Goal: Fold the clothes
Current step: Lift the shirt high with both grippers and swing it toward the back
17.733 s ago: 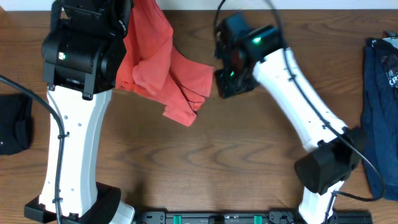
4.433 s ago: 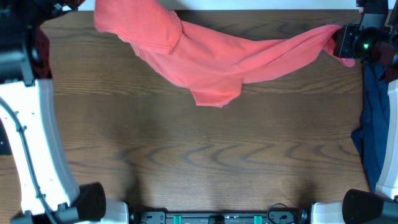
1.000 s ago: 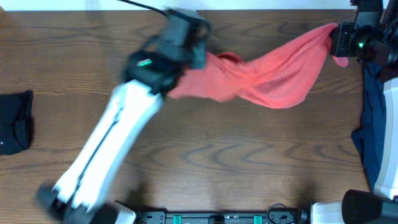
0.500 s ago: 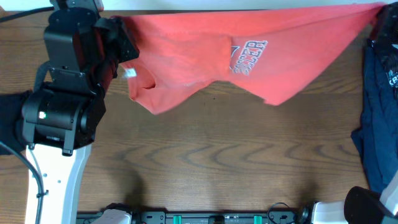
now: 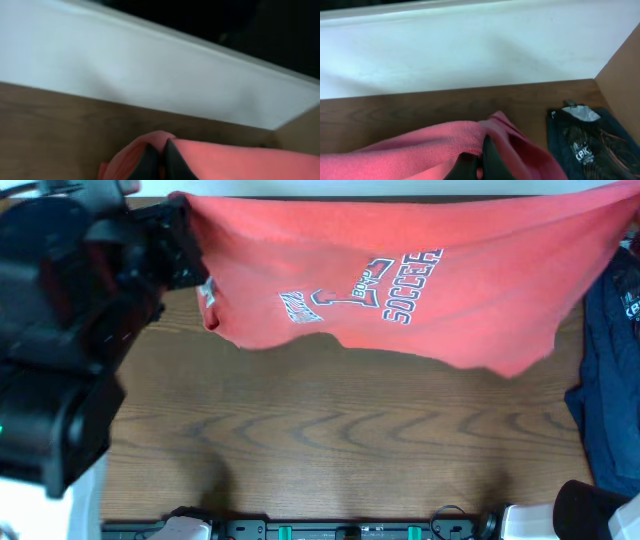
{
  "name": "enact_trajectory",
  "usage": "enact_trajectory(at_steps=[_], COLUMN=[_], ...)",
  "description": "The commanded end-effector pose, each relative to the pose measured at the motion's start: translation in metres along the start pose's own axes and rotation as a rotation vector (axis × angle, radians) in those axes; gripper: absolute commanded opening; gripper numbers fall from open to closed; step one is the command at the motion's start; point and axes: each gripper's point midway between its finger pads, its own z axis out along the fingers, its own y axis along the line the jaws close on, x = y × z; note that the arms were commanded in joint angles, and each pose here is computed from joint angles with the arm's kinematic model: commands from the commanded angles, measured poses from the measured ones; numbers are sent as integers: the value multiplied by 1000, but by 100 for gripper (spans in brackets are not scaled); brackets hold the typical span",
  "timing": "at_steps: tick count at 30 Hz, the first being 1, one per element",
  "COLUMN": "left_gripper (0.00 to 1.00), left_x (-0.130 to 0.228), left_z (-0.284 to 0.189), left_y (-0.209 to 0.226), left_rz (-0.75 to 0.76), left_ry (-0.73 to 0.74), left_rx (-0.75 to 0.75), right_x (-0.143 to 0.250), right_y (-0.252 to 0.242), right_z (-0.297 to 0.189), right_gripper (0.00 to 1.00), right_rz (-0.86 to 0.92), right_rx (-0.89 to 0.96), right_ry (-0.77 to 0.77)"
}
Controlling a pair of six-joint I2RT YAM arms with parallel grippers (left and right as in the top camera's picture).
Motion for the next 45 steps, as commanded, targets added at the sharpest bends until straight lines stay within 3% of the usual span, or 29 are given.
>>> enact_trajectory(at_steps=[1, 5, 10, 19, 26, 32, 37, 41, 45], left_gripper=[6, 6, 6, 6, 6, 6, 6, 6, 6], left_x=[-24, -35, -32, 4, -17, -80, -123, -121, -87], left_z=[-41, -63, -47, 87, 170, 148, 110, 103, 118], left_y=[-24, -30, -26, 2, 30, 43, 49, 56, 73], left_rz=[16, 19, 16, -8, -108, -213, -213, -227, -268], left_ry=[-72, -109, -84, 108, 9, -145, -239, -209, -78], left_rx=[107, 125, 101, -15, -33, 90, 155, 164, 97], right_x=[-13, -12, 5, 34, 19, -45, -73, -65, -44], right_y=[4, 15, 13, 2, -1, -5, -4, -1, -3], right_z=[-32, -48, -35, 64, 143, 142, 125, 128, 139], right_gripper=[1, 1, 1, 1, 1, 1, 1, 1, 1], right_rz=[13, 38, 90, 165, 216, 242, 236, 243, 254], right_rx=[14, -26, -32, -118, -225, -246, -260, -274, -264], right_ry=[-79, -95, -8, 208, 168, -80, -184, -148, -66])
